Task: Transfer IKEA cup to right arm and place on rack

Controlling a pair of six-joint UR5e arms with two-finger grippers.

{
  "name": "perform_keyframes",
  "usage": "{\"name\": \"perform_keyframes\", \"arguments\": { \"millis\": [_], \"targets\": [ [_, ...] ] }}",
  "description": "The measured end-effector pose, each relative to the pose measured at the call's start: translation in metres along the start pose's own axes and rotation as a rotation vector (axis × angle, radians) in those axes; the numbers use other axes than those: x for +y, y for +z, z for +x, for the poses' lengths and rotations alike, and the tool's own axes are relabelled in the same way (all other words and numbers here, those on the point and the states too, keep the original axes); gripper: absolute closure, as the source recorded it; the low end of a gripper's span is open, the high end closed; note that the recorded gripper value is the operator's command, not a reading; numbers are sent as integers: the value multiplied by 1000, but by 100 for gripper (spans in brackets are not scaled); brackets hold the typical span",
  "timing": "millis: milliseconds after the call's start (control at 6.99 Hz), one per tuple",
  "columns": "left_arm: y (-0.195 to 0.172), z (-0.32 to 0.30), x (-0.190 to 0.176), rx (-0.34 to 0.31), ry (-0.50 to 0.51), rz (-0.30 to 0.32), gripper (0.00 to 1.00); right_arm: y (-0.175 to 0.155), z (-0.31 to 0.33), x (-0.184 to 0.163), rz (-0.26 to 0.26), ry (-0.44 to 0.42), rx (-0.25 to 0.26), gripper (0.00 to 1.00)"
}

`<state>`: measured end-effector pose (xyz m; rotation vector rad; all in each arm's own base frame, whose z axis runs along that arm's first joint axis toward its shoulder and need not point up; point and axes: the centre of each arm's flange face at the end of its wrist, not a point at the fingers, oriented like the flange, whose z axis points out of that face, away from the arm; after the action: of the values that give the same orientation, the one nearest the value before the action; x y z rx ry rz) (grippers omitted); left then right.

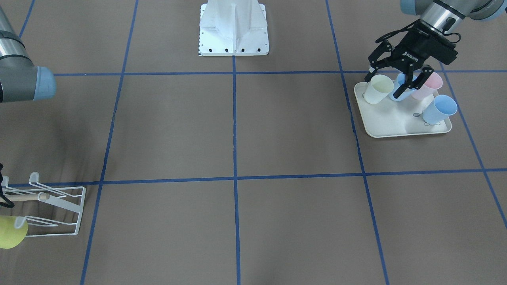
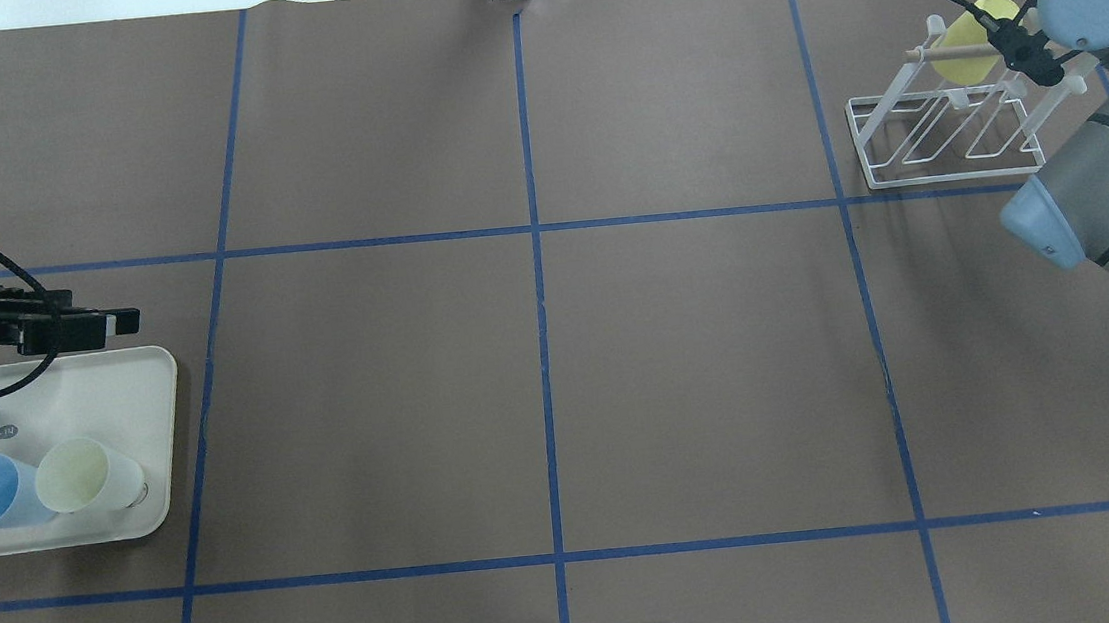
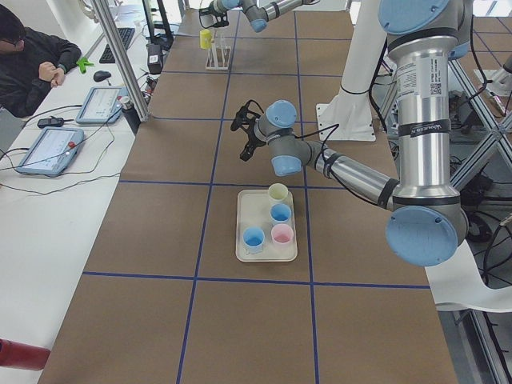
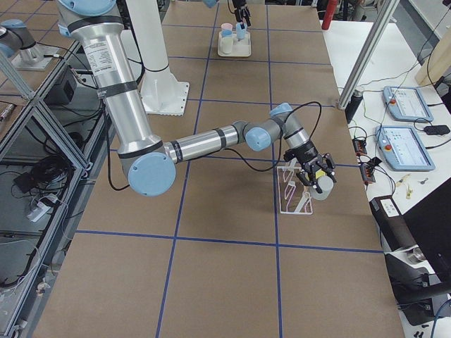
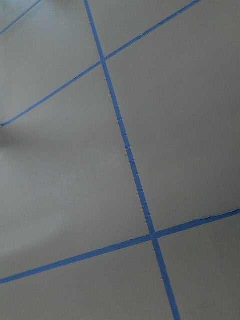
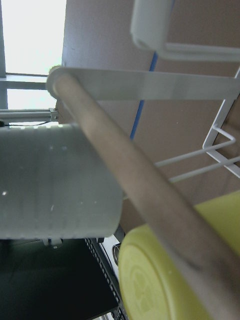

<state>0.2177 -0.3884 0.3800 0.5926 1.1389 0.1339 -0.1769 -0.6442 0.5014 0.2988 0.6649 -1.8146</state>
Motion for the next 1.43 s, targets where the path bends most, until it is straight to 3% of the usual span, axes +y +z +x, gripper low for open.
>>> {"name": "perform_keyframes", "arguments": {
  "millis": [572,858,1001,1144,1431],
  "targets": [
    [0,-1,0,-1,-1,-1,0,6,-2,-15,-40,-23,-7,99],
    [1,-1,0,-1,0,-1,0,5,-2,-17,-41,-21,-6,43],
    [1,0,0,-1,0,-1,0,4,-1,-17,-41,4,-3,21],
    [1,0,0,-1,0,-1,0,3,-1,-18,-41,45,1,12],
    [0,0,0,0,0,-1,0,3,-1,-18,-51,81,4,11]
  ]
}}
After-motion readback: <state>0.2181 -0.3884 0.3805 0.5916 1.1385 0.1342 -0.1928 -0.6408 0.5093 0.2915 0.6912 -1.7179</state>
